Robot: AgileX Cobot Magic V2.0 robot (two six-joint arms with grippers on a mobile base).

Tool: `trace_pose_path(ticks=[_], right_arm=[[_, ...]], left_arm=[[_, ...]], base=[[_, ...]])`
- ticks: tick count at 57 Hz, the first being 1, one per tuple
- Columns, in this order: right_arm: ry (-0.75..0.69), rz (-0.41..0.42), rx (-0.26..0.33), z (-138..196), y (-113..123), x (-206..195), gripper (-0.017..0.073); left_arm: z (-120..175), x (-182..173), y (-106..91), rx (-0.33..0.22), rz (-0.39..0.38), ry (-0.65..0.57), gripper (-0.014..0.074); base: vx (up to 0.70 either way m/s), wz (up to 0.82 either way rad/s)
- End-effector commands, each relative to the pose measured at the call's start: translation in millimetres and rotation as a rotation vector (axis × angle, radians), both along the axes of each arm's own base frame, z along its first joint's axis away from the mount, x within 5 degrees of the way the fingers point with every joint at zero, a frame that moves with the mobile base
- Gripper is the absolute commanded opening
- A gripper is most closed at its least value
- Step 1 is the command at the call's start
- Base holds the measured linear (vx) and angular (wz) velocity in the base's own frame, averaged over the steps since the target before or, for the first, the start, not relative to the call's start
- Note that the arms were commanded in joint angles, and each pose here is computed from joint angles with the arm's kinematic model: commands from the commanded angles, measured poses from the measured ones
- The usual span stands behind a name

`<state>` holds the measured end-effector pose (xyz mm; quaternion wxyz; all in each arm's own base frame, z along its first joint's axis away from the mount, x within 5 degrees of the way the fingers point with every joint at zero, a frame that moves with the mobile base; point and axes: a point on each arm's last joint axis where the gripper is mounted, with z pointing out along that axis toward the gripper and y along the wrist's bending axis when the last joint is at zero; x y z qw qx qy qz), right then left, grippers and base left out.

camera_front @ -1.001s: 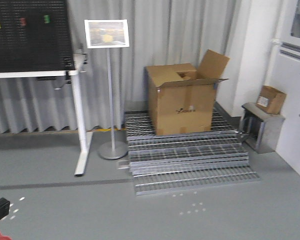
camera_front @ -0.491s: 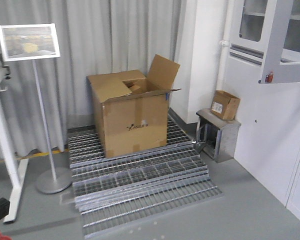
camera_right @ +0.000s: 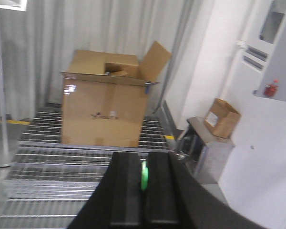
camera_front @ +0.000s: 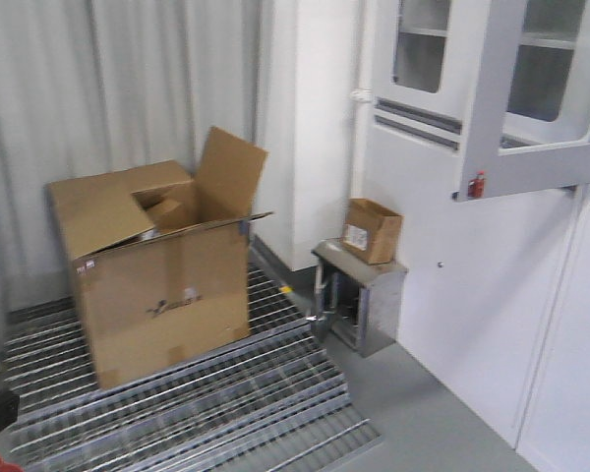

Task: Sort red and green spoons into left cabinet
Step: 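Drive the base to the open white cabinet, then approach the blue tray on the shelf with both held spoons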

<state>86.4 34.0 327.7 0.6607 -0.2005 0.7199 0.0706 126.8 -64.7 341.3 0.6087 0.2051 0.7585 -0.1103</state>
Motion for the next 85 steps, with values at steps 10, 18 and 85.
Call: trace_pose_path(ticks=[10, 18, 85], right_arm=[[-0.078, -0.033, 0.032, 14.6, -2.6, 1.7, -0.0003], [-0.078, -0.033, 0.031, 14.5, -2.5, 1.7, -0.0003], [-0.077, -0.033, 0.031, 14.5, -2.5, 1.7, -0.0003]], left_arm=[[17.4, -0.9, -3.2, -0.054, -0.031, -0.099, -0.0006], [17.3, -0.9, -3.2, -0.053, -0.031, -0.098, -0.0006], [17.1, -0.9, -3.1, -0.052, -0.03, -0.096, -0.0006]], base=[[0.51, -0.51], [0.48, -0.65], [0.38, -0.54]])
